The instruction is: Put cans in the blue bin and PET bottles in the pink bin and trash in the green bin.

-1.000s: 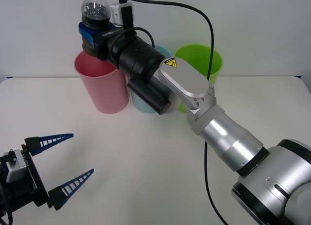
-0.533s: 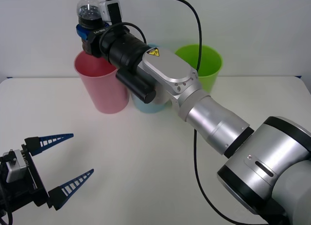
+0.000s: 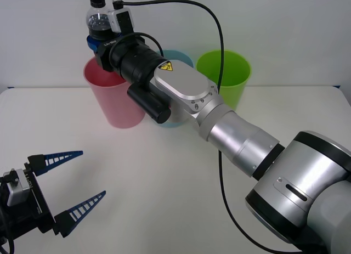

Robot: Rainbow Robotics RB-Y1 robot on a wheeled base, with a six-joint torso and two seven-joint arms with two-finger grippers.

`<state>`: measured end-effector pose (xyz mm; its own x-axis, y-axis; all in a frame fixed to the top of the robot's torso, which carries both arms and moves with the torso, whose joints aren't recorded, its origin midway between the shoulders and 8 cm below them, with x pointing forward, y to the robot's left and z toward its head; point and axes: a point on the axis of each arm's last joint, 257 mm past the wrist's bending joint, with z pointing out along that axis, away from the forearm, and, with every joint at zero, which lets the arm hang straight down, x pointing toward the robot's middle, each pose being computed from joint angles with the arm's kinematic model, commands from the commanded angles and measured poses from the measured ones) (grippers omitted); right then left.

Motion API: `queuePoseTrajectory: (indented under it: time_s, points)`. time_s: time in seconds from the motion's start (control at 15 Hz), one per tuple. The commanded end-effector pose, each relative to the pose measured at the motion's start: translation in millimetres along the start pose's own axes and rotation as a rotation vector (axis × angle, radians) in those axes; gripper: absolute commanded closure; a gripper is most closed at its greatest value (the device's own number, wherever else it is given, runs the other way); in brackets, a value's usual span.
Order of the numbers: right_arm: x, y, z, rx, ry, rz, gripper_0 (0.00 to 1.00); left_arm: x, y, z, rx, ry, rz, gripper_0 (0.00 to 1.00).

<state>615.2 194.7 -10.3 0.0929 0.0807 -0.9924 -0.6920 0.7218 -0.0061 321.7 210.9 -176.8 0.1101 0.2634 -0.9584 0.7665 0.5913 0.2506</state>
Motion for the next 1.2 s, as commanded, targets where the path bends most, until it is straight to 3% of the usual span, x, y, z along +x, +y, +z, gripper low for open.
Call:
queuePoseTrajectory:
  time_s: [0.07, 0.13, 0.2, 1.07, 1.2]
  points:
    - [2.7, 0.3, -0.1, 0.009, 0.003, -0.031, 0.94, 0.0, 0.0, 0.0, 0.0, 0.0, 0.0, 0.0]
    - [2.5, -3.2, -0.2, 0.026, 0.001, -0.06, 0.36, 0.0, 0.0, 0.0, 0.0, 0.0, 0.0, 0.0]
    - [2.2, -4.3, -0.2, 0.03, 0.0, -0.059, 0.02, 0.0, 0.0, 0.0, 0.0, 0.0, 0.0, 0.0]
    - [3.7, 1.2, -0.1, 0.02, 0.001, -0.061, 0.0, 0.0, 0.0, 0.0, 0.0, 0.0, 0.0, 0.0]
    - [-0.3, 4.2, 0.4, 0.013, -0.005, -0.043, 0.0, 0.0, 0.0, 0.0, 0.0, 0.0, 0.0, 0.0]
